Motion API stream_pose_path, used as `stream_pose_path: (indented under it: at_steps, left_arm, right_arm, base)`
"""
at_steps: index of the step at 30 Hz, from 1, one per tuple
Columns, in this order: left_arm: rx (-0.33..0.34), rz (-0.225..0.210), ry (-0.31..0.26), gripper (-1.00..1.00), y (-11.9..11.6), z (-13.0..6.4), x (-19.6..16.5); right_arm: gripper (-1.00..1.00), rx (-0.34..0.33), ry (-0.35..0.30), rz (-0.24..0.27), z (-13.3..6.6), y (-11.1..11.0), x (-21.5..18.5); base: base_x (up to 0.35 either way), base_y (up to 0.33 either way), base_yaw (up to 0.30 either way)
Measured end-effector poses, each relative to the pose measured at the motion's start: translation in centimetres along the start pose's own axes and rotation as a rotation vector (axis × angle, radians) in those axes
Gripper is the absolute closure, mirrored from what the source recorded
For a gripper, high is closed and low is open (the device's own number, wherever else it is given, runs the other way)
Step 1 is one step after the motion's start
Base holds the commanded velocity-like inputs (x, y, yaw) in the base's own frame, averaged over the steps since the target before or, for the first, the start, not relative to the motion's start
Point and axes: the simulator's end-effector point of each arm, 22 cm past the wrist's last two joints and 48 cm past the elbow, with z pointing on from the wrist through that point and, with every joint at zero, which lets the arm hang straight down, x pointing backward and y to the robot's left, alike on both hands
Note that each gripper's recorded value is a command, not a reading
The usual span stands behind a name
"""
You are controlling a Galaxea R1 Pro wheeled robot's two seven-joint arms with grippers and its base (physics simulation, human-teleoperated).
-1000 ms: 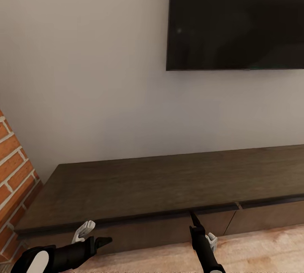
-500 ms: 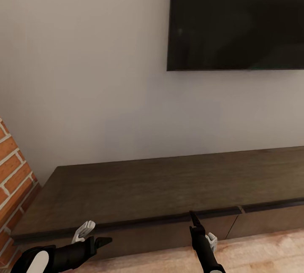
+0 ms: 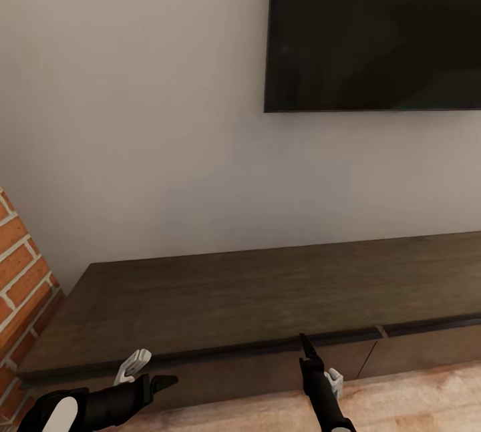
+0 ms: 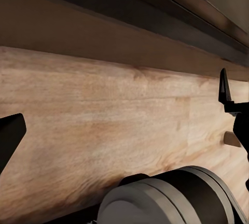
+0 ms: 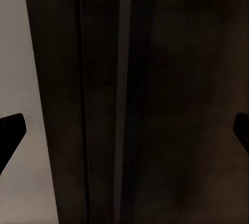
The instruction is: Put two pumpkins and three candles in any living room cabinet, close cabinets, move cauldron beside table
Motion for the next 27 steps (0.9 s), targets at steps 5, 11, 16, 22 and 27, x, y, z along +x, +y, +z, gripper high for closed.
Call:
stream_pose_path:
  at_steps: [5, 11, 16, 22, 27]
  left_arm:
    - [0.0, 0.0, 0.0, -1.0, -0.01, 0.0, 0.0]
    - [0.0, 0.0, 0.0, -1.0, -0.01, 0.01, 0.0]
    - [0.001, 0.0, 0.0, -1.0, -0.04, 0.03, 0.01]
    - [0.002, -0.001, 0.0, -1.0, -0.07, 0.04, 0.03]
    - [0.002, -0.001, 0.0, -1.0, -0.07, 0.05, 0.03]
  right_arm:
    - [-1.0, 0.001, 0.002, 0.002, 0.0, -0.03, 0.08]
    - [-1.0, 0.002, 0.003, 0.003, -0.01, -0.04, 0.1]
    - [-1.0, 0.002, 0.003, 0.003, -0.01, -0.05, 0.11]
    - [-1.0, 0.001, 0.004, 0.004, 0.0, -0.03, 0.13]
    - [-1.0, 0.001, 0.005, 0.003, 0.01, 0.0, 0.15]
  base:
    - [0.0, 0.0, 0.0]
    - [0.0, 0.0, 0.0]
    - [0.0, 0.0, 0.0]
    - [0.0, 0.0, 0.0]
    - [-0.02, 0.0, 0.0]
